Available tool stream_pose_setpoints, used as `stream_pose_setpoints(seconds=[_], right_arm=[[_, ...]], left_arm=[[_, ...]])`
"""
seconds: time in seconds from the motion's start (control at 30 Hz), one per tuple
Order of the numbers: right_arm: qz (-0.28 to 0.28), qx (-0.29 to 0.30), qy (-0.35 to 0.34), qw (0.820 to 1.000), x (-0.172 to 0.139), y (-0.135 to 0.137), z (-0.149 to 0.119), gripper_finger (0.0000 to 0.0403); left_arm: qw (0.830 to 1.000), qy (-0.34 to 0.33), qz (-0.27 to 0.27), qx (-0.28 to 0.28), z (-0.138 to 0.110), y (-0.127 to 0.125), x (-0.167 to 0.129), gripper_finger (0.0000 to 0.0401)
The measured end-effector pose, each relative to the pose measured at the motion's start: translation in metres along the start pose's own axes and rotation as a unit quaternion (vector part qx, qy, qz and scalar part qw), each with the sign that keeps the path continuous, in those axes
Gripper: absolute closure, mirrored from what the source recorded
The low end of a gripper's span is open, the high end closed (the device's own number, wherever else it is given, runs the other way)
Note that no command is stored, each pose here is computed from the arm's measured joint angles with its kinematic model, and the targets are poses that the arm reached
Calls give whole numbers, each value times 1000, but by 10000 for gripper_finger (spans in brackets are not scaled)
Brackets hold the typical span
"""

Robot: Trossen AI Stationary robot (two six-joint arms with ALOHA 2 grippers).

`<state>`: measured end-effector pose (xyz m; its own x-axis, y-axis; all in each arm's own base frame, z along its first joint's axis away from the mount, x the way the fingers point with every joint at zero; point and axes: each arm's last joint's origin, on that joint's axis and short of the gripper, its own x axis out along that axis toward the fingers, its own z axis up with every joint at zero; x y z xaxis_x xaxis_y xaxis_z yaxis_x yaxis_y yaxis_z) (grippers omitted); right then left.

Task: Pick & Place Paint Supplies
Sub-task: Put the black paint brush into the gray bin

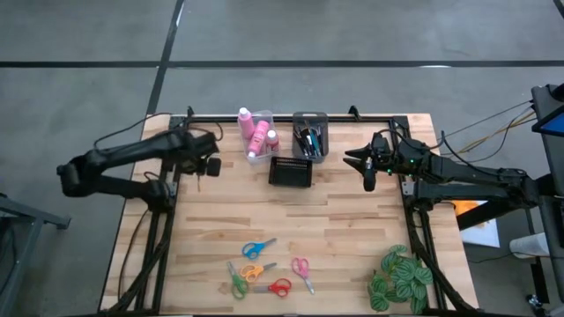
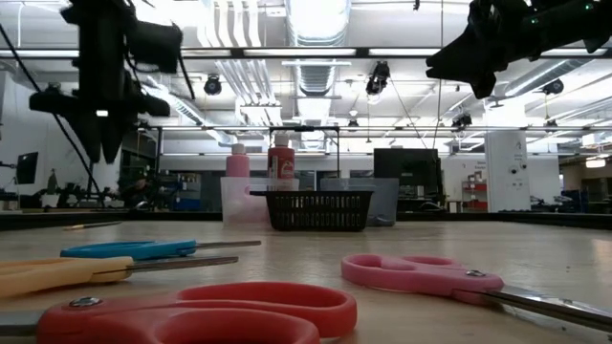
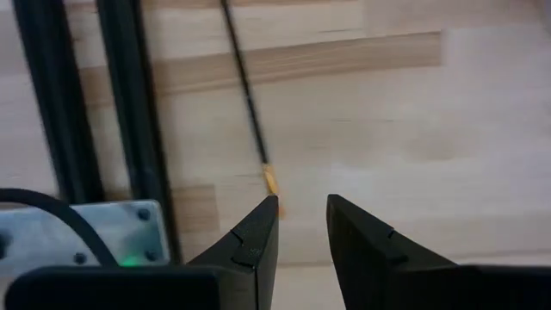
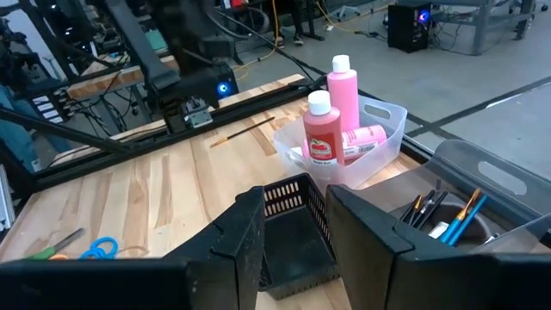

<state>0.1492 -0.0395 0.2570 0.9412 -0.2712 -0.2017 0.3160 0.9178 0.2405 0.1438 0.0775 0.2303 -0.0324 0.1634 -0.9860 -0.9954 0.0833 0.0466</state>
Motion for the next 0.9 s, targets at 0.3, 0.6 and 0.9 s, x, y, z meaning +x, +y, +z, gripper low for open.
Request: stream_pose_setpoints(seconds=[0.3,0.6,0.9], right_arm=[[0,0,0,1000,0,0,0,278],[0,0,0,1000,0,0,0,278],[0,0,0,1000,0,0,0,278]], left_arm=[[999,29,35,6,26,-6,28,299],[999,26,34,-9,22,1,57,299],[999,16,23,-17,13,7,84,299]])
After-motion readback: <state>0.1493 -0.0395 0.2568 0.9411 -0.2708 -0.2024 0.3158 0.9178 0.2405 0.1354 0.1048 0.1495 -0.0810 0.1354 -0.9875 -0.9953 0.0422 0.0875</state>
